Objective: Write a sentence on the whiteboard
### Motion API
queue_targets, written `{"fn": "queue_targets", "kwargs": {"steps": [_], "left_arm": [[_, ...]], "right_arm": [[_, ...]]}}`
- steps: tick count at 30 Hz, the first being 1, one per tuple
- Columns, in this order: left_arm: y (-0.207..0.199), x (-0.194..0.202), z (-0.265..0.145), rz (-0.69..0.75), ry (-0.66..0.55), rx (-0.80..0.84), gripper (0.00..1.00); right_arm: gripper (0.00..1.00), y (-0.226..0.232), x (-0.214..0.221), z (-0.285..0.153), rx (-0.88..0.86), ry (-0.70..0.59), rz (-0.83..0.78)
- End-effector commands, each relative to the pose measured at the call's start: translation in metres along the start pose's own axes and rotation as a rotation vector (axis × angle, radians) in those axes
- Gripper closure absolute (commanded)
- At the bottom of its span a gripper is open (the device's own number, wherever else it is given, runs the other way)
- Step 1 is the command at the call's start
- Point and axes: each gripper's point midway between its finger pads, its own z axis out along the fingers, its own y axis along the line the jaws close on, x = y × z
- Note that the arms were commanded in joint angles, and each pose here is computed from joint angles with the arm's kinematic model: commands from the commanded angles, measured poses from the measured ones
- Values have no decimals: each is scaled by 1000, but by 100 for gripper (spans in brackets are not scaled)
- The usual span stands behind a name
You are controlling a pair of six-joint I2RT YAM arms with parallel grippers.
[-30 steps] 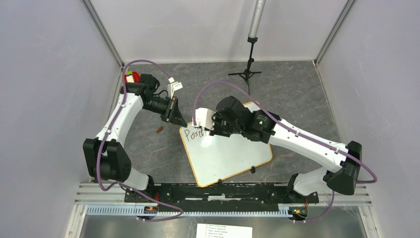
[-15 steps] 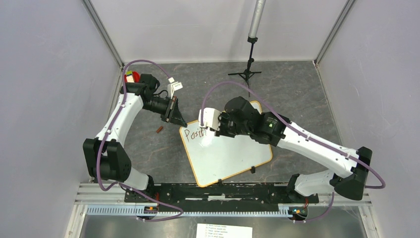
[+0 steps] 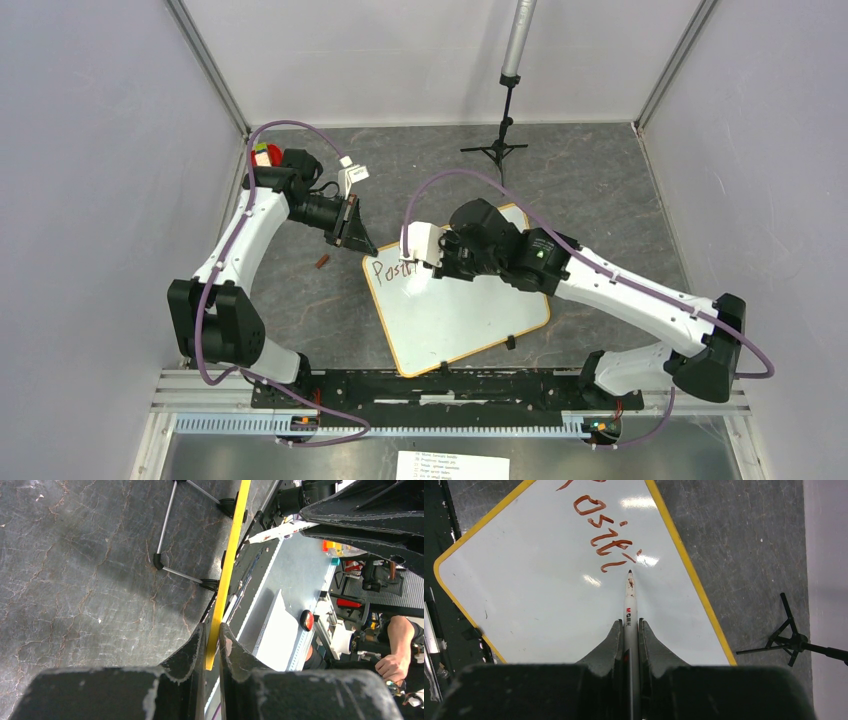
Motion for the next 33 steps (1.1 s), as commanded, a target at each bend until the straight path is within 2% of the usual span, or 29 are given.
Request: {"fn": "queue_targets", "kwargs": {"steps": [1,23,33], "left_arm": [[-12,-4,-3,6,-24,25,98],[-11,-4,-3,3,-22,26,98],[-11,-4,-2,0,-21,25,98]], "right_arm": [[100,-8,-13,3,23,-43,13],[100,11,35,7,14,59,15],[100,0,19,4,42,28,18]]}}
